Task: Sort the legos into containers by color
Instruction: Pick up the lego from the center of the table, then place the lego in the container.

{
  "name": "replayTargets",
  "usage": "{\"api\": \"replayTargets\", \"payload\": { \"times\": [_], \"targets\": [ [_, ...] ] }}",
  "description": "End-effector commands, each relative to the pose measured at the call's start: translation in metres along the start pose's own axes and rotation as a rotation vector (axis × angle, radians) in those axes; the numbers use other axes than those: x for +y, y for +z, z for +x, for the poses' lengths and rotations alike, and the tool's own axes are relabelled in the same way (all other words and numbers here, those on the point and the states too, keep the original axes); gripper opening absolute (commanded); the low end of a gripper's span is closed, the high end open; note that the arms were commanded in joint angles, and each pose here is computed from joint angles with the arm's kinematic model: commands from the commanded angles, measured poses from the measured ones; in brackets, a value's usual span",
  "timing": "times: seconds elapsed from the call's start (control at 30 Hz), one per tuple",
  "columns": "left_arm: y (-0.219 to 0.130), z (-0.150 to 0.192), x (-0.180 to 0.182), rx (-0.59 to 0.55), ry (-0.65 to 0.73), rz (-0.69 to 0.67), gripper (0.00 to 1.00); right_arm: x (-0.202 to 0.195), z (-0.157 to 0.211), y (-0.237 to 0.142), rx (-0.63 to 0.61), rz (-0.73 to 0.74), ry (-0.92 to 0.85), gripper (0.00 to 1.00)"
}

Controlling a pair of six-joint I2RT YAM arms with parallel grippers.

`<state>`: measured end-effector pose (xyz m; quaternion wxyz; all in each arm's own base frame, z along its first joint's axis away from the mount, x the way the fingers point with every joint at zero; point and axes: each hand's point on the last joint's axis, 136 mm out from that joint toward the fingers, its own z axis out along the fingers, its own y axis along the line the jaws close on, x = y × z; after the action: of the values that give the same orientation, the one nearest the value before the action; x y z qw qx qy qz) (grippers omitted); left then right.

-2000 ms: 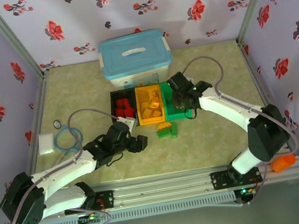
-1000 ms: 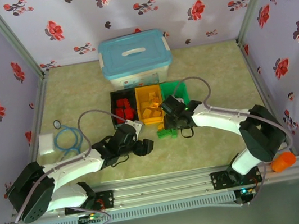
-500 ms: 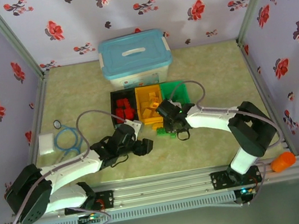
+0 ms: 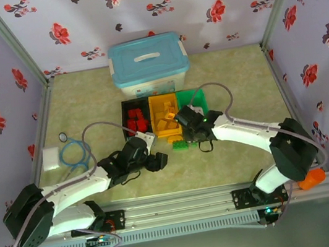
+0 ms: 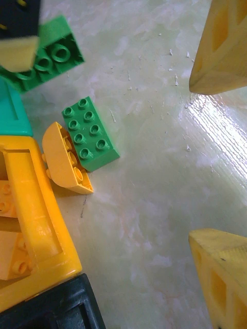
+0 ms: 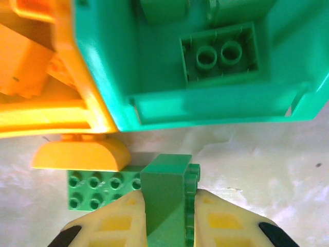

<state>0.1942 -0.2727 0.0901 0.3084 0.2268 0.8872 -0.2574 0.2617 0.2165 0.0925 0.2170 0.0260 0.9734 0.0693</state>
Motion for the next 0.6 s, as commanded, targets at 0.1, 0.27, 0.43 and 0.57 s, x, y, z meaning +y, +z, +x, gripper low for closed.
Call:
{"api": "replayTargets", "payload": {
  "times": [0.1, 0.27, 0.43, 0.57],
  "targets": [
    [-0.006, -0.002, -0.001, -0.008, 0.003, -0.01, 0.7, -0.012, -0.06, -0.031, -0.085, 0.041, -0.018, 0.17],
    [-0.008, -0.002, -0.002, -0.001, -0.027, -0.014, 0.73, -0.015, -0.1, -0.031, -0.108, 0.027, 0.007, 0.18],
    [-0.002, -0.004, -0.01, -0.004, -0.06, -0.012, 0.73, -0.016, -0.119, -0.006, -0.084, 0.032, 0.018, 0.87],
    [0.006, -0.005, -0.014, 0.022, -0.069, -0.045, 0.73, -0.018, -0.107, -0.002, -0.076, 0.049, 0.032, 0.91]
  ]
}}
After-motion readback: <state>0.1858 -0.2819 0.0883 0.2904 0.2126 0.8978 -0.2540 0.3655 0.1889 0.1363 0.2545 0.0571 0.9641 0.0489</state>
